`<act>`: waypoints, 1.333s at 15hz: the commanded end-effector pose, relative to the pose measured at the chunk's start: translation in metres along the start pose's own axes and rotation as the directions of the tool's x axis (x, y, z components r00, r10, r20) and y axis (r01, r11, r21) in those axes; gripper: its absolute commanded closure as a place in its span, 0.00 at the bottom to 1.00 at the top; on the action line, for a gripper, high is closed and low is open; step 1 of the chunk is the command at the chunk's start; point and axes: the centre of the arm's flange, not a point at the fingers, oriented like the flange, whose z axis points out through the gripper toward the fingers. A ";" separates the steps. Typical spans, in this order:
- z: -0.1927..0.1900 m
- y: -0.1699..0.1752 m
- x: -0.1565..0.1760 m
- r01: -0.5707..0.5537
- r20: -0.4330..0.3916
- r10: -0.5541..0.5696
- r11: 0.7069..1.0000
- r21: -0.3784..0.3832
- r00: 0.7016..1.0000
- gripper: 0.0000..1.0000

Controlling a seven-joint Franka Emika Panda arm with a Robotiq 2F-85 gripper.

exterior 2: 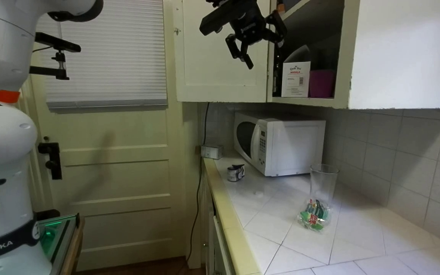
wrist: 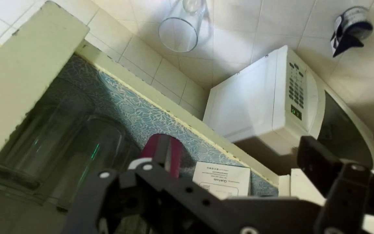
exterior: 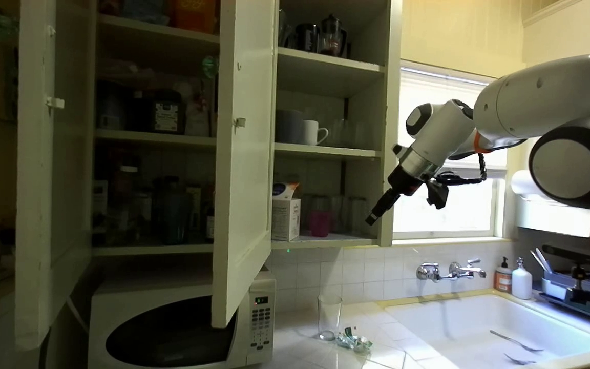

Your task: Put the red cup in the cupboard

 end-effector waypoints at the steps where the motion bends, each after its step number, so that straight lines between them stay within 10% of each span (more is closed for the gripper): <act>1: -0.044 -0.021 0.010 0.189 0.068 -0.188 0.982 -0.002 0.980 0.00; 11: -0.038 -0.031 0.038 0.622 0.231 -0.605 0.783 0.001 0.762 0.00; 12: 0.002 -0.049 0.010 0.555 0.184 -0.542 0.831 -0.028 0.820 0.00; 16: 0.003 -0.049 0.011 0.565 0.188 -0.550 0.825 -0.030 0.813 0.00; 20: 0.002 -0.041 0.024 0.741 0.082 -0.742 0.670 0.048 0.665 0.00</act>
